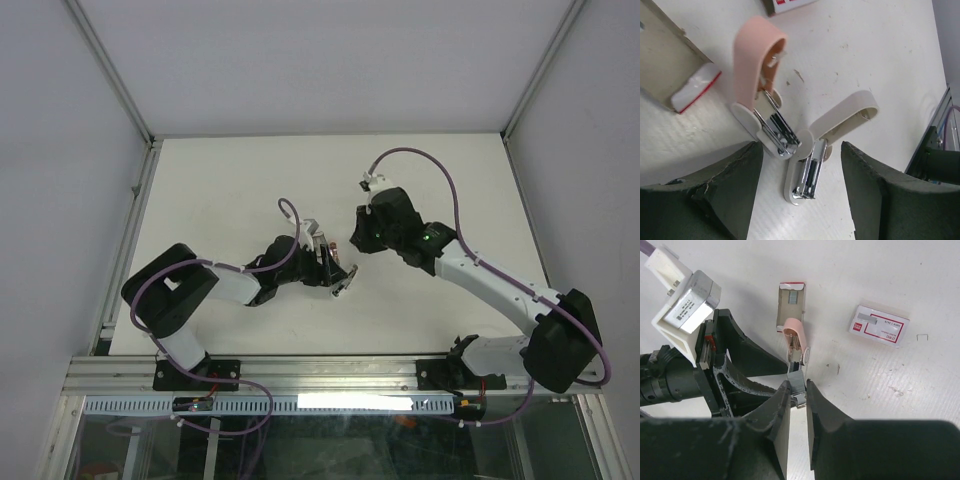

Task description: Load the staples into the stapler

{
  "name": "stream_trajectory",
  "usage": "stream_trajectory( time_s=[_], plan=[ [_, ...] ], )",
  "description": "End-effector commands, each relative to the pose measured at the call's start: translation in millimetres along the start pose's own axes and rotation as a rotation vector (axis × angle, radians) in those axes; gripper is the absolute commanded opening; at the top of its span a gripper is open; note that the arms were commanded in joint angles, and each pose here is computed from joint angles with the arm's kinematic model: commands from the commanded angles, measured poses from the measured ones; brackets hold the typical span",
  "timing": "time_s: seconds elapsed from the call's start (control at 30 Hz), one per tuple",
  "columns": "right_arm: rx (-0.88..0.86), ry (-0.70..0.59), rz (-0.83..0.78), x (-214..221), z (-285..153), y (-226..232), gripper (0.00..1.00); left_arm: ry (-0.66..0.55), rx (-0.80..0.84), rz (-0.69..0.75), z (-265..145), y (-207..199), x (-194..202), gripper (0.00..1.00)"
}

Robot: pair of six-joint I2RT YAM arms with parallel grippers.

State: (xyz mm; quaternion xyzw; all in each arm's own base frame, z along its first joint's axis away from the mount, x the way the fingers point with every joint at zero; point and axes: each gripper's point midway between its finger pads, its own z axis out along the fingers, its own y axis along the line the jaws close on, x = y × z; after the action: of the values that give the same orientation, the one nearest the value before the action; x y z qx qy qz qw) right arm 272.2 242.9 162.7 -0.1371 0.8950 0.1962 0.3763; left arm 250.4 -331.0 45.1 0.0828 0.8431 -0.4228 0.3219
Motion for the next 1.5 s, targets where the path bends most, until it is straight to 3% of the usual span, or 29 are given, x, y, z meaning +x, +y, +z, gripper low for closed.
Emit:
stream_trajectory(
  time_s=[0.0, 0.13, 0.27, 0.5, 0.7, 0.97, 1.47],
  plan=[
    [-0.023, -0.055, 0.012, -12.4, -10.8, 2.6, 0.18, 0.001, 0.023, -0.043, 3.2, -15.7, 11.2, 0.66],
    [-0.027, -0.052, 0.020, -9.4, -11.2, 2.5, 0.18, -0.005, 0.044, -0.048, 8.2, -21.6, 12.3, 0.66],
    [-0.045, -0.035, 0.025, -2.4, -10.9, 4.3, 0.18, -0.085, 0.015, -0.038, -2.7, -20.3, -4.2, 0.67],
    [-0.091, 0.004, 0.005, 6.1, -3.8, 11.4, 0.18, -0.179, -0.062, -0.001, -38.8, -5.7, -53.9, 0.73],
    [-0.106, 0.057, -0.045, 14.1, 14.0, 20.1, 0.18, -0.344, -0.191, 0.040, -82.8, 27.4, -107.5, 0.77],
    [-0.052, 0.135, -0.134, 26.5, 42.8, 28.7, 0.18, -0.471, -0.379, 0.161, -110.7, 63.5, -120.1, 0.78],
    [0.026, 0.255, -0.177, 51.4, 64.6, 30.0, 0.18, -0.473, -0.353, 0.161, -111.7, 61.3, -115.5, 0.79]
  ],
)
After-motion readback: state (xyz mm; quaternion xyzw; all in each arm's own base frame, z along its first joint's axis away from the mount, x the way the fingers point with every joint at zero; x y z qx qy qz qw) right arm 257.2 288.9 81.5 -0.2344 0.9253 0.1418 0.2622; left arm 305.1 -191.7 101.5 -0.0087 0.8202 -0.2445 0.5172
